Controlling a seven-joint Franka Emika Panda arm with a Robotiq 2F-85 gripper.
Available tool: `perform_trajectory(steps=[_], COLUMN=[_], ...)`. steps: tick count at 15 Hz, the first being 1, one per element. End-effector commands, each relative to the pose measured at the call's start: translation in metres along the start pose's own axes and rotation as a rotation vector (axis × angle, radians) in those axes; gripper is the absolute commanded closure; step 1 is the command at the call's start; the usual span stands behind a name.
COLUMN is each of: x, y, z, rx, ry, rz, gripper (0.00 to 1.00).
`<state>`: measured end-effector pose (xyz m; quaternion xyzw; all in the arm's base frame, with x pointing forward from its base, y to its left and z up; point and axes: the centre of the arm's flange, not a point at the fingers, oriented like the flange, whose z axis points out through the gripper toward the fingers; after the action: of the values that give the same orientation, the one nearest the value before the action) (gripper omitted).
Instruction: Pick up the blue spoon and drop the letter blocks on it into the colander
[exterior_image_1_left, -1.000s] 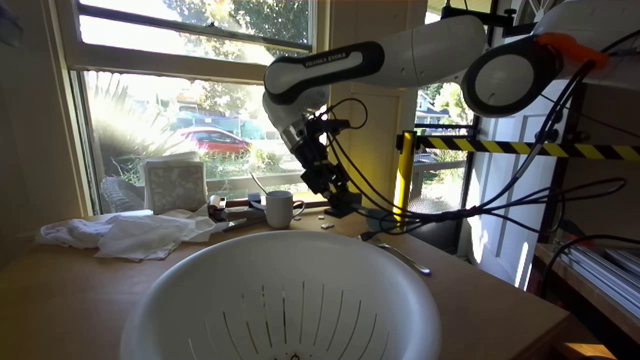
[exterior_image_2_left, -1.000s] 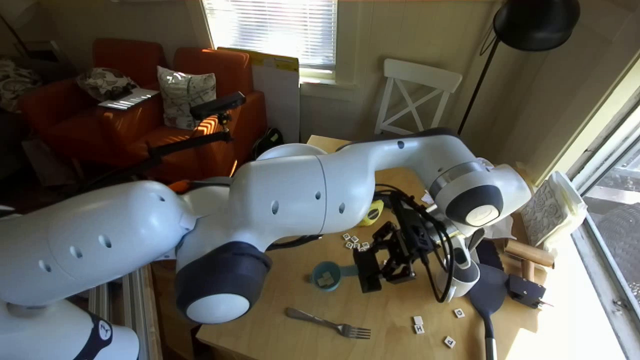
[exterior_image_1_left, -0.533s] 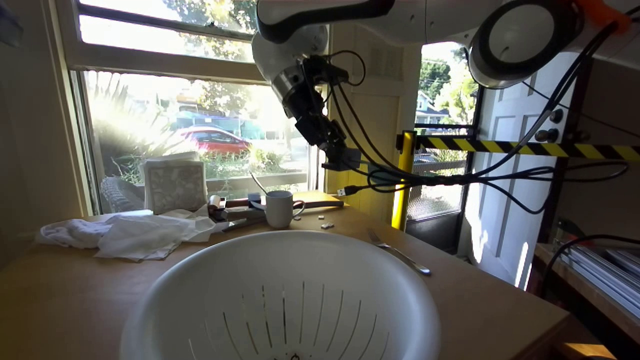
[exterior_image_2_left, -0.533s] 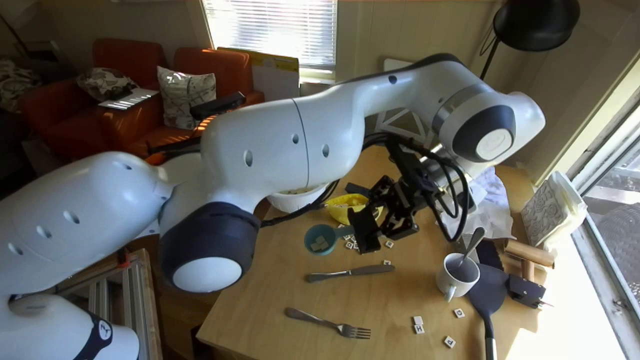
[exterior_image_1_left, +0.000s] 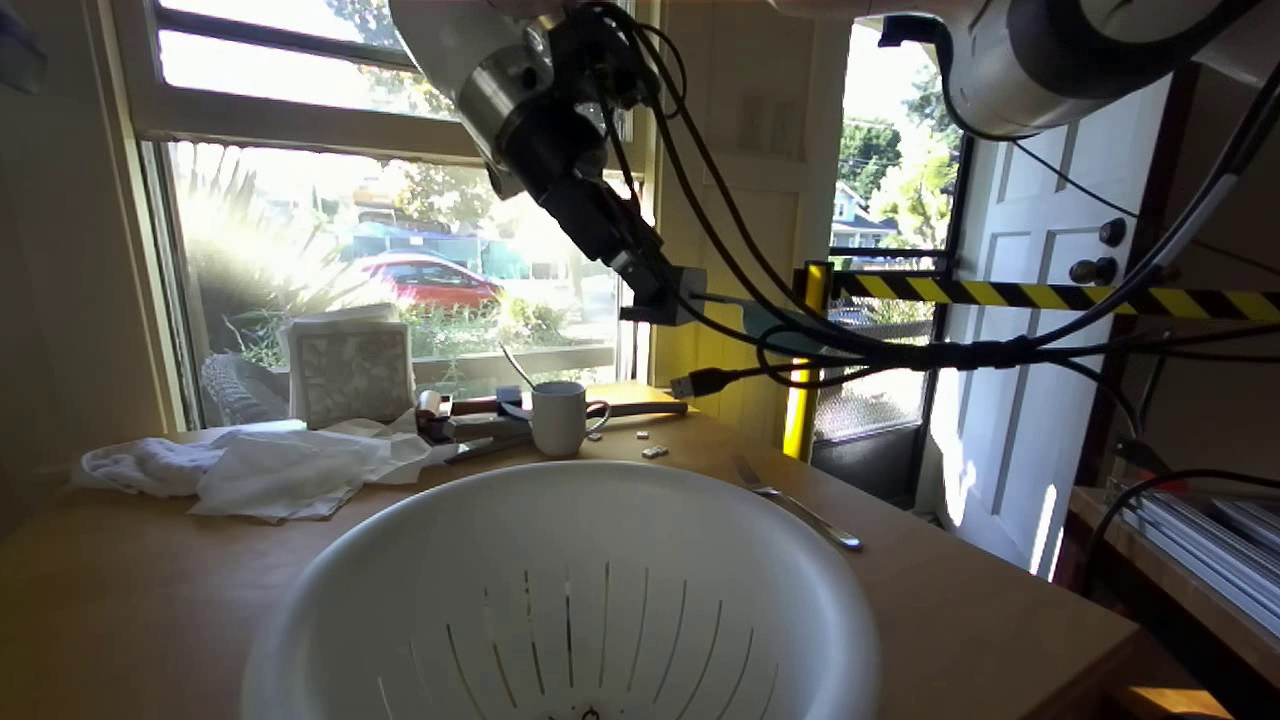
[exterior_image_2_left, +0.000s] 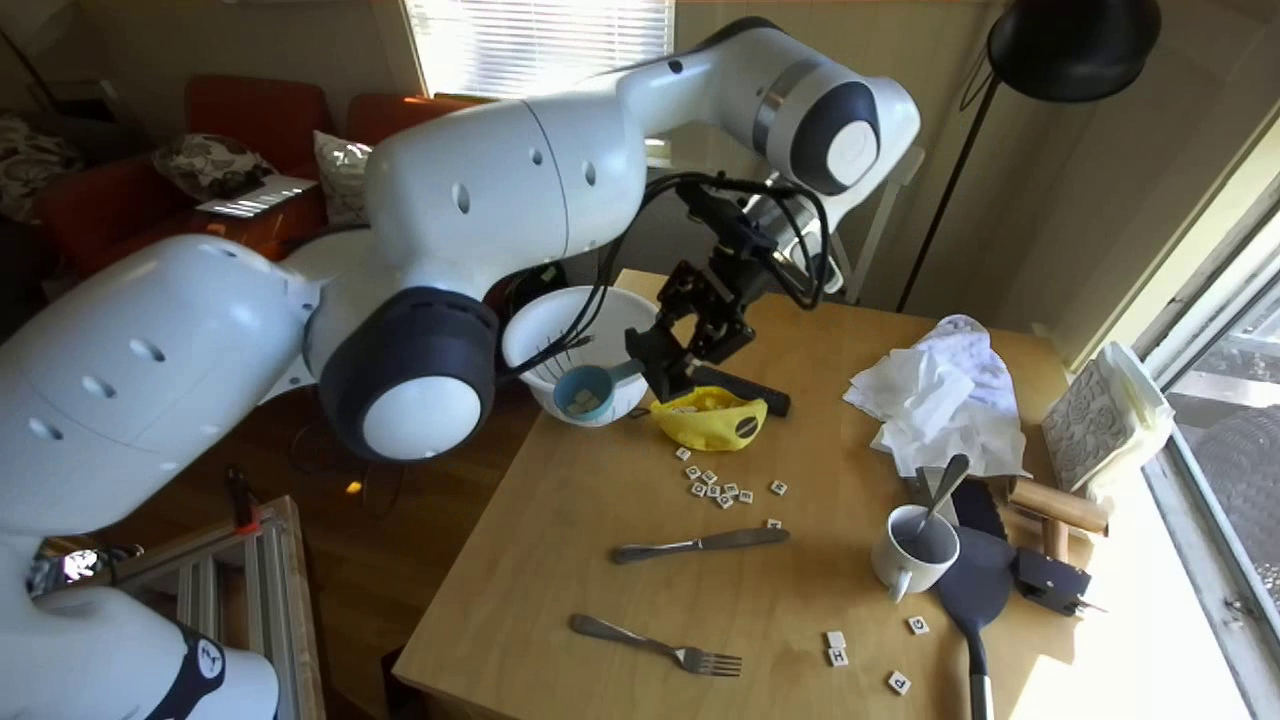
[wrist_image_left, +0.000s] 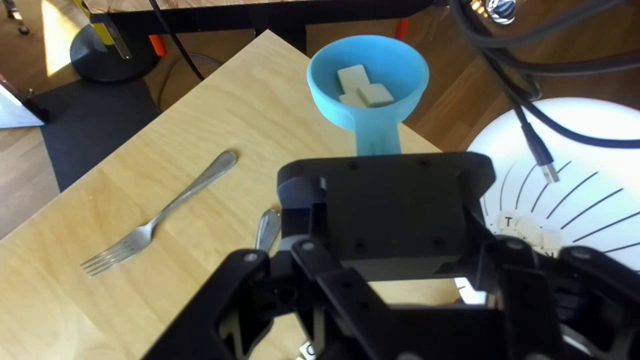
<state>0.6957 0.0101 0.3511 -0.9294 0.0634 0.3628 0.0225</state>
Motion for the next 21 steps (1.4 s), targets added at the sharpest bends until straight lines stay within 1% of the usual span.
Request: perform_trajectory(steps=[1,3,5,7,10,14,17,21], x=[-0.02,-0.028,-0.032,-0.034,-0.03,-0.027,-0.022,-0.016], y=[-0.061,-0.088,-0.106,-0.12,-0.127,-0.117,-0.099,-0.062], z=[0.017,0.013,0.007,-0.001,-0.017,-0.037,-0.044,-0.046], rx=[-0.082,-0.098,-0.102,-0.077,-0.013,0.076,0.195,0.364], ry=[0.011,0.039,0.068,0.114,0.214,0.296,0.324,0.34], rz=[-0.076,-0.113,-0.14,-0.171,-0.208,-0.222,-0.252,-0.327], gripper=[0.65,0.65,0.65,0.65,0.65,0.65,0.65,0.65])
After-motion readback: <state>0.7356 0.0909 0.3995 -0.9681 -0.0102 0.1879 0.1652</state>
